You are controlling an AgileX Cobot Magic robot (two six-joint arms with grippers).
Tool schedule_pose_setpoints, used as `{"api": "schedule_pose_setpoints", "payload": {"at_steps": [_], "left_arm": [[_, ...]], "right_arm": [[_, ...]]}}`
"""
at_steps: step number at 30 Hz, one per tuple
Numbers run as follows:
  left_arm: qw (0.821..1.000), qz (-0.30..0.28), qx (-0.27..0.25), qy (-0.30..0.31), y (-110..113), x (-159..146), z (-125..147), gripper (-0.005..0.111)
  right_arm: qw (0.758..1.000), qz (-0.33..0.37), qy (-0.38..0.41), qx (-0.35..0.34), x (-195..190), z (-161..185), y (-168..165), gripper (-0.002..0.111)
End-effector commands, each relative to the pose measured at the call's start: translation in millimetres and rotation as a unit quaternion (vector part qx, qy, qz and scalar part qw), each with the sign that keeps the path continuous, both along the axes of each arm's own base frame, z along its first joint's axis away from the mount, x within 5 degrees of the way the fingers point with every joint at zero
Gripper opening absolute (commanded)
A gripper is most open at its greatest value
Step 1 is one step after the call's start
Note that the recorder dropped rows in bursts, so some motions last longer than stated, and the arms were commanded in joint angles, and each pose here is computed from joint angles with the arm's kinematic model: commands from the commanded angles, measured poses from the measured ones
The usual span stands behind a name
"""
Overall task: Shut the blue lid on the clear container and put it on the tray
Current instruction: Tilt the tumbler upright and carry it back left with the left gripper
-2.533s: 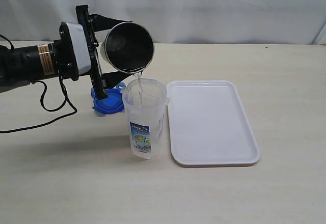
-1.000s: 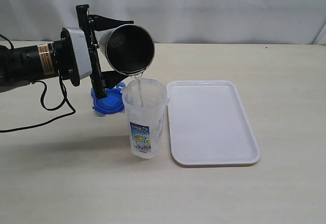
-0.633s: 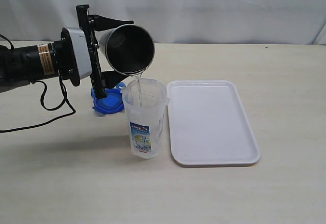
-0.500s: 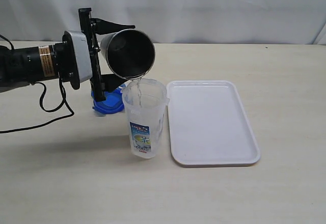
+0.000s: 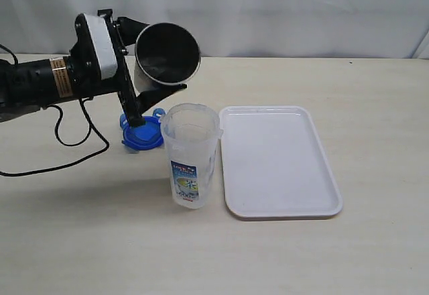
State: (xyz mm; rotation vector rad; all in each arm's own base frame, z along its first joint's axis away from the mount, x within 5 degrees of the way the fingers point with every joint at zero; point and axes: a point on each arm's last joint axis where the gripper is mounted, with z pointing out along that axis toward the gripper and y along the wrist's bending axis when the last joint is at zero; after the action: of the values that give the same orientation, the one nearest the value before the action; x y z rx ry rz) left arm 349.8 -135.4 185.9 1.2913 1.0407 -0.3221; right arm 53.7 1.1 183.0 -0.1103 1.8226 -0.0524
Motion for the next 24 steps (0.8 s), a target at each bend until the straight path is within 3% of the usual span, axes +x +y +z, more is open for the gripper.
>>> {"api": "schedule_pose_setpoints", "payload": {"at_steps": [1, 4, 9, 15, 17, 20, 24], "left_arm": [[0.977, 0.123, -0.141, 0.105, 12, 17, 19, 0.000], [0.956, 0.184, -0.183, 0.139, 20, 27, 21, 0.000], [0.936, 0.230, -0.185, 0.192, 23, 47, 27, 0.000], [0.926, 0.257, -0.194, 0.196, 27, 73, 28, 0.000], [0.913, 0.282, -0.219, 0.199, 39, 82, 26, 0.000], [0.876, 0.335, -0.264, 0.224, 70, 94, 11, 0.000], [0.861, 0.367, -0.269, 0.229, 105, 101, -13, 0.000]], "right_arm": [[1.000, -0.002, 0.000, 0.002, 0, -1, 0, 0.005], [1.000, -0.002, 0.000, 0.002, 0, -1, 0, 0.005], [1.000, -0.002, 0.000, 0.002, 0, -1, 0, 0.005], [1.000, -0.002, 0.000, 0.002, 0, -1, 0, 0.005], [1.000, -0.002, 0.000, 0.002, 0, -1, 0, 0.005], [1.000, -0.002, 0.000, 0.002, 0, -1, 0, 0.005], [1.000, -0.002, 0.000, 0.002, 0, -1, 0, 0.005]]}}
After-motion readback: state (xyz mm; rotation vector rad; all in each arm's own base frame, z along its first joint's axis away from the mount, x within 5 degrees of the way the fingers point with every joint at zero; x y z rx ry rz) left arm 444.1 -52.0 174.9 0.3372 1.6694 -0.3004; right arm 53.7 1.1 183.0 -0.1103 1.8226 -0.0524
